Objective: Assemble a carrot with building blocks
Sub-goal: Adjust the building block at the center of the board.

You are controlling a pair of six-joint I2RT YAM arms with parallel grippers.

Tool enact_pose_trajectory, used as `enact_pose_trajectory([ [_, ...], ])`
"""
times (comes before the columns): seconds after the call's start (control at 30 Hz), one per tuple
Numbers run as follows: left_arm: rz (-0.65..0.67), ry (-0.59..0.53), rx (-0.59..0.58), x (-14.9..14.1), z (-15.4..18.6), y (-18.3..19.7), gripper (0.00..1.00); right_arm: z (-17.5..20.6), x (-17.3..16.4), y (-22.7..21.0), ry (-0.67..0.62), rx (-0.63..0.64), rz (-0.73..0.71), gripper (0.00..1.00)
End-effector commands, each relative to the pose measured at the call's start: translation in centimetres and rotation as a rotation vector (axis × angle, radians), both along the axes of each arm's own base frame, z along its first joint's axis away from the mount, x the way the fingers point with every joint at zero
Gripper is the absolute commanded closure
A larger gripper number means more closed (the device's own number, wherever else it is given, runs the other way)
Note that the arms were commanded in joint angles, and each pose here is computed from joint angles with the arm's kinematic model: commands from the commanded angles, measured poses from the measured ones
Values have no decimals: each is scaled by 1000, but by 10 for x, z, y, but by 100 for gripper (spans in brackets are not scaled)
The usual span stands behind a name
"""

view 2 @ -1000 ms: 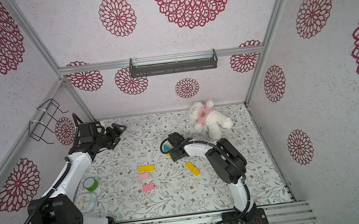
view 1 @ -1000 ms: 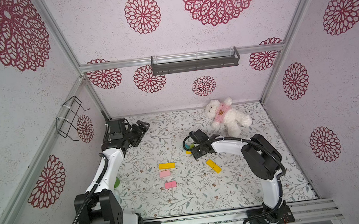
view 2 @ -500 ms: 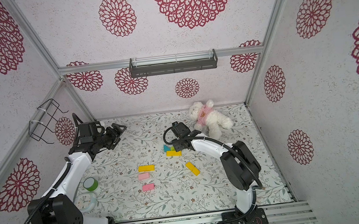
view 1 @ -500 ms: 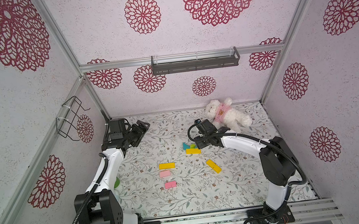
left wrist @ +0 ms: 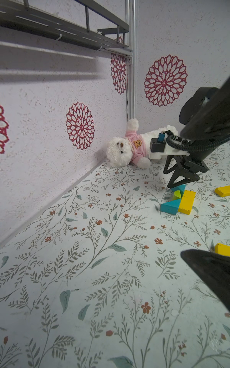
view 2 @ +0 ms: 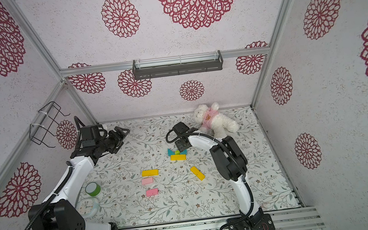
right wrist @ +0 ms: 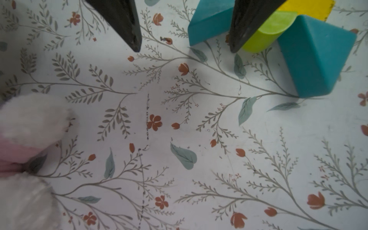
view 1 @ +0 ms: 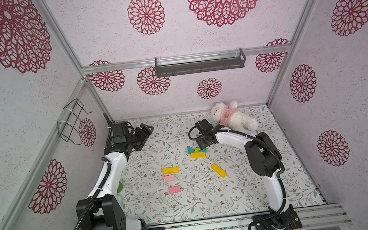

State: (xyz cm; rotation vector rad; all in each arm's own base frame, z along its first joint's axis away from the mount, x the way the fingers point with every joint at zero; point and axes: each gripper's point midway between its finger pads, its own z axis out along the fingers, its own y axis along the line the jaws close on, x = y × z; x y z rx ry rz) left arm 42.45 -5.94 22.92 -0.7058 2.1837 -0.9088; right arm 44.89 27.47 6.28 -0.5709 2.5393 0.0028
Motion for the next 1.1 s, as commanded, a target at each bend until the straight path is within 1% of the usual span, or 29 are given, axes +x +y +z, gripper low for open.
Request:
enact_pose_trajectory([
  [0.0,-3,-20,-7,3,5,-2,12,12,1,5,-10,3,27,29],
  [0.33,-4,-17,-7,3,4,-2,12,8,-4,11,0,0,52,29],
  [1.07,-3,-17,-7,3,4,-1,12,9,-10,8,-1,-4,47,30],
])
